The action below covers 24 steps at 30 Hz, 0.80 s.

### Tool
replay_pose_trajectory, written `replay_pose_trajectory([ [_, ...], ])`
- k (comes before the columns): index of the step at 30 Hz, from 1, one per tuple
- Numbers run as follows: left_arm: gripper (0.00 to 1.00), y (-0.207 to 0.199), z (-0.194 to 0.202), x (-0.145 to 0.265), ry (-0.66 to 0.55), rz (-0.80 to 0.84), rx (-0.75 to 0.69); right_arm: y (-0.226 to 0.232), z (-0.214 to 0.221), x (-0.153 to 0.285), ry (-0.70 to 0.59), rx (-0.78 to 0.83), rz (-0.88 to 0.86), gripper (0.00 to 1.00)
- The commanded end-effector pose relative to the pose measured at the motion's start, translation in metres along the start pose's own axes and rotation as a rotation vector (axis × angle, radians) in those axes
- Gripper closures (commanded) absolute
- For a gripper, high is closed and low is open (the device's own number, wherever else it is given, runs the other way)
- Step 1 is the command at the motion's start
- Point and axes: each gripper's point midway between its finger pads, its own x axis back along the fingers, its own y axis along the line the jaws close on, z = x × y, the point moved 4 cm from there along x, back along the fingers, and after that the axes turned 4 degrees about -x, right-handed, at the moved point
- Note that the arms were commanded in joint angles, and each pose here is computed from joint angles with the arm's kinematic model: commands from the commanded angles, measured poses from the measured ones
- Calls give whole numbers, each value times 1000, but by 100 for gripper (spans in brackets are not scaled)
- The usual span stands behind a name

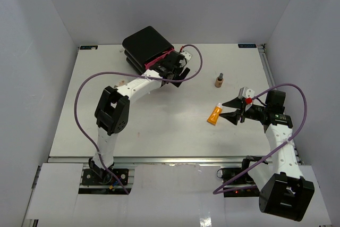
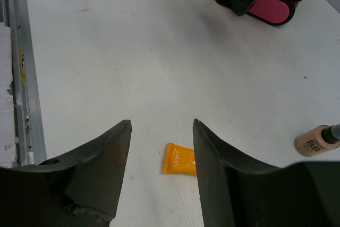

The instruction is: Organize the makeup

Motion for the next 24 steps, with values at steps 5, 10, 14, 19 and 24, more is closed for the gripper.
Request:
replay_pose_trajectory([
  [5,7,34,-37,3,-58,-193,-17,1,-4,0,-25,-2,-16,44],
  [10,6,43,-42,4,-64,-249,-26,1,-4,0,-26,-1,-17,44],
  [14,5,47,-44,7,-70,-270,-31,1,-4,0,-28,-1,-18,44],
  [19,5,44,-49,17,-99,-225,-17,1,-5,0,-27,2,-16,44],
  [24,6,37,-46,41,-131,-175,48,1,-5,0,-28,-1,-17,44],
])
